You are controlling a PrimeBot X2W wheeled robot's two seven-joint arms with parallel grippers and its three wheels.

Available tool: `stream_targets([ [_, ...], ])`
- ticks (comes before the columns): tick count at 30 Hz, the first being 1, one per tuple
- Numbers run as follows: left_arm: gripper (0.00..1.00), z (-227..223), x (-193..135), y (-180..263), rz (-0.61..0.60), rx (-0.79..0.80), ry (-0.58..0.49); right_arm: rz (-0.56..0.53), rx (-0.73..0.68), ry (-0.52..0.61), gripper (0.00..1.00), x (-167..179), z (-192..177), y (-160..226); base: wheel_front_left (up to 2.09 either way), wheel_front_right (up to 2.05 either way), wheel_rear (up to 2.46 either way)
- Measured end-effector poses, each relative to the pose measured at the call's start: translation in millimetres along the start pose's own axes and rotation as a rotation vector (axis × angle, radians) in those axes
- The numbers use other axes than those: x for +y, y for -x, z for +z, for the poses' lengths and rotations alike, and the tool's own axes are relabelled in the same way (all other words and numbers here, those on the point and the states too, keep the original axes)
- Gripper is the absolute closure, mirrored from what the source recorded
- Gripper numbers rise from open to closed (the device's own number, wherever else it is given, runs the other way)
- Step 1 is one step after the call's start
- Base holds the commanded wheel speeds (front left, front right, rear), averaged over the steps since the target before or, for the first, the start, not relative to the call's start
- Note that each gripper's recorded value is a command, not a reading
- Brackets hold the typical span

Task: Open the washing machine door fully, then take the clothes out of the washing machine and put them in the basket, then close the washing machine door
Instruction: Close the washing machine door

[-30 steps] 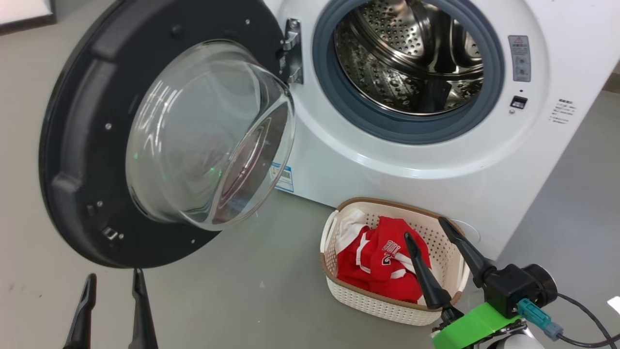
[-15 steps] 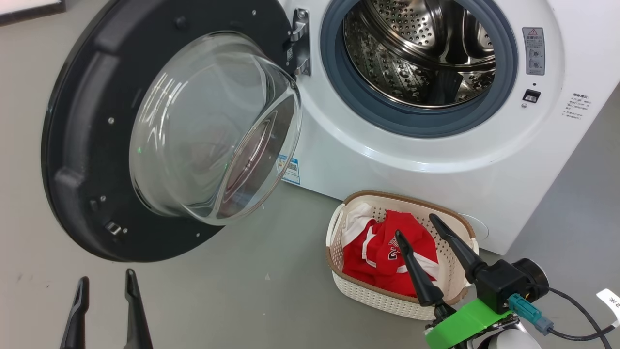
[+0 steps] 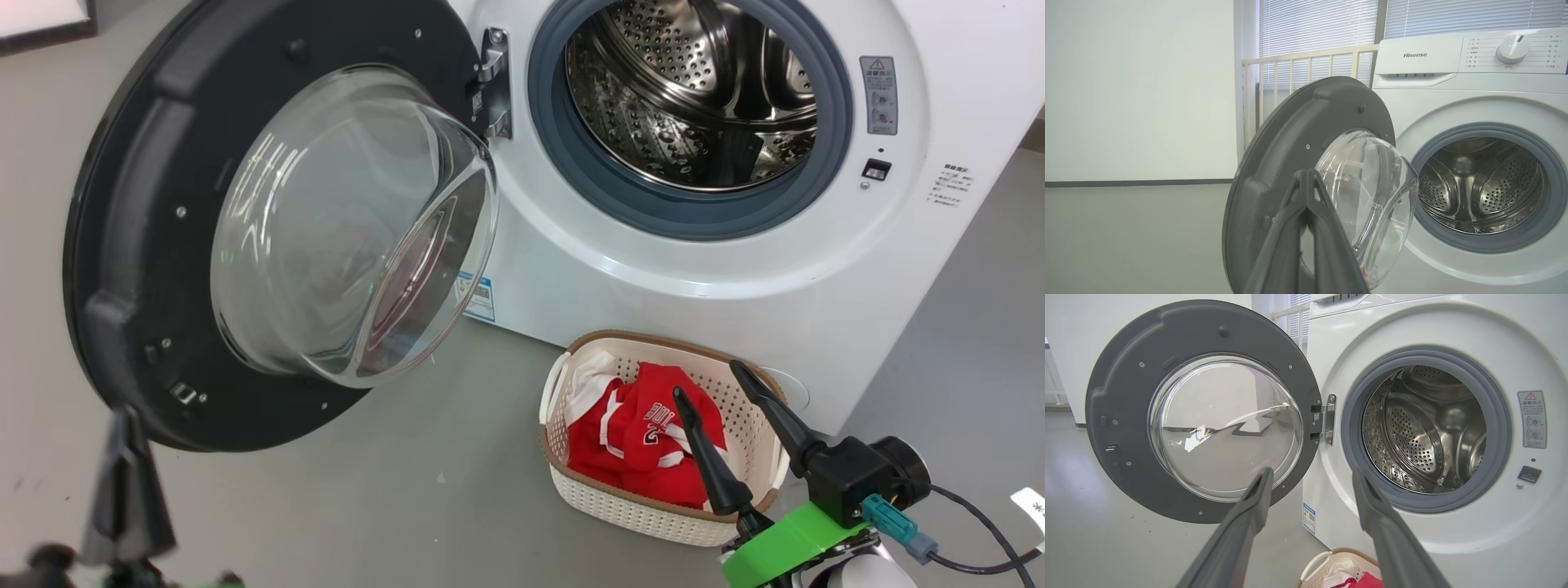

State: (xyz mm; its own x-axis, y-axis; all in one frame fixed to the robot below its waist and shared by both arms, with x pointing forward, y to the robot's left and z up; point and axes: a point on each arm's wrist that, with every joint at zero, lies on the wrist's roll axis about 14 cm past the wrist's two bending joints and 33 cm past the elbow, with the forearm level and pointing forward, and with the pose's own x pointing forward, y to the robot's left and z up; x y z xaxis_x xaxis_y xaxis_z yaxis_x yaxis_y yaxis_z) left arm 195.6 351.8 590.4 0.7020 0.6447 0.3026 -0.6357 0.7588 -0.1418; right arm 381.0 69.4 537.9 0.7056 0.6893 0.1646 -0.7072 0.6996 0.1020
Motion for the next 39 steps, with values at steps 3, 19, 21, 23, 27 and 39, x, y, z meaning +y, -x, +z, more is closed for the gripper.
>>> stream_targets([
  [3,1.00,19,5,-16,0.012,-0.069,0.024,-0.008,-0.001,0.004,0.00,-1,1,3,0.00,0.00,0.00],
  [19,1.00,72,41,-106,0.101,-0.216,0.286,-0.090,-0.011,0.030,0.00,-25,8,20,0.00,0.00,0.00],
  [21,1.00,70,44,-119,0.110,-0.200,0.340,-0.107,-0.014,0.033,0.00,-30,9,23,0.00,0.00,0.00],
  [23,1.00,65,44,-129,0.111,-0.175,0.395,-0.119,-0.015,0.035,0.00,-33,10,25,0.00,0.00,0.00],
  [27,1.00,52,47,-145,0.135,-0.114,0.513,-0.135,-0.027,0.038,0.00,-38,14,29,0.00,0.00,0.00],
  [39,1.00,-6,44,-175,0.213,0.181,0.893,-0.145,-0.060,0.046,0.00,-39,27,35,0.00,0.00,0.00],
])
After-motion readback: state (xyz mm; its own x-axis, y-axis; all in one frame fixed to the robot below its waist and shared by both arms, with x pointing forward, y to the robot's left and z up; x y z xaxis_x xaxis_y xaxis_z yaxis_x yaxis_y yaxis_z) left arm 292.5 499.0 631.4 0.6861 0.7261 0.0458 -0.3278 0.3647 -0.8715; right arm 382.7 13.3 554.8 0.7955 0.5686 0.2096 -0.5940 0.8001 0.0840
